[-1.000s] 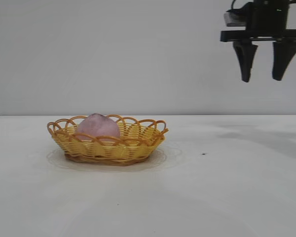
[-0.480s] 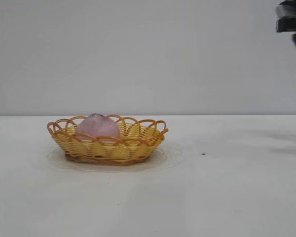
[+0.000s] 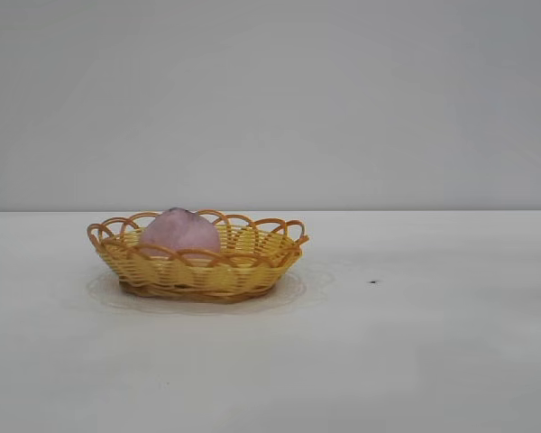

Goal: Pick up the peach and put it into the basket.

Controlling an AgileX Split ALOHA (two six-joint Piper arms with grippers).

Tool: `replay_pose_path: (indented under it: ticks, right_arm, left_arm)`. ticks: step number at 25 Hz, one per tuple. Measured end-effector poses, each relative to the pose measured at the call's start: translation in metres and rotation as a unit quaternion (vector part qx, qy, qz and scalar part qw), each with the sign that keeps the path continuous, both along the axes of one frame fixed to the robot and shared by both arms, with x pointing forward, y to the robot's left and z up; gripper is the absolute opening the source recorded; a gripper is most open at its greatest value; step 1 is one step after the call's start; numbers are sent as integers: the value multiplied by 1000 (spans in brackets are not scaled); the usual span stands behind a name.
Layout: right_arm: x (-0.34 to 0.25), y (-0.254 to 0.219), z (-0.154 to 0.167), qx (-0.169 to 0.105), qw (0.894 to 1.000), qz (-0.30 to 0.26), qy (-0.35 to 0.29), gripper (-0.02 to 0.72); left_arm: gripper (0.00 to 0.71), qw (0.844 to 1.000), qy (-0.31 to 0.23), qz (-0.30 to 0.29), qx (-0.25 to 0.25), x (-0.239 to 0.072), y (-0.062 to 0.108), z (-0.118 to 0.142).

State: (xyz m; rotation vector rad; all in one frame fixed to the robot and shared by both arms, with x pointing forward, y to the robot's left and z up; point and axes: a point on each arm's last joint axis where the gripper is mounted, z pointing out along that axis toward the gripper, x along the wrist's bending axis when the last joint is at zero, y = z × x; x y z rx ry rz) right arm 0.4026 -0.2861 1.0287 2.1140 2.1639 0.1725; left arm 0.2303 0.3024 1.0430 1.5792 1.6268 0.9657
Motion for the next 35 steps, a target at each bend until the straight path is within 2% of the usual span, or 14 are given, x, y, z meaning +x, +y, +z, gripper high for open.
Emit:
replay_pose_path:
  ticks: [8, 12, 19, 28, 31, 35]
  right_arm:
    - [-66, -5, 0, 8, 996, -4, -85, 452]
    - [-91, -7, -2, 15, 989, -7, -147, 452]
    - [-127, -10, 11, 30, 960, -10, -278, 452]
    - [-169, -13, 15, 42, 913, -7, -407, 452]
    - [-173, -13, 15, 43, 907, -6, -418, 452]
    - [-174, -13, 15, 43, 907, -6, -418, 452]
  left_arm:
    - [342, 1000, 0, 0, 0, 0, 0, 0]
    - [342, 1000, 0, 0, 0, 0, 0, 0]
    - [342, 1000, 0, 0, 0, 0, 0, 0]
    - [342, 1000, 0, 0, 0, 0, 0, 0]
    - [342, 1000, 0, 0, 0, 0, 0, 0]
    - [342, 1000, 0, 0, 0, 0, 0, 0]
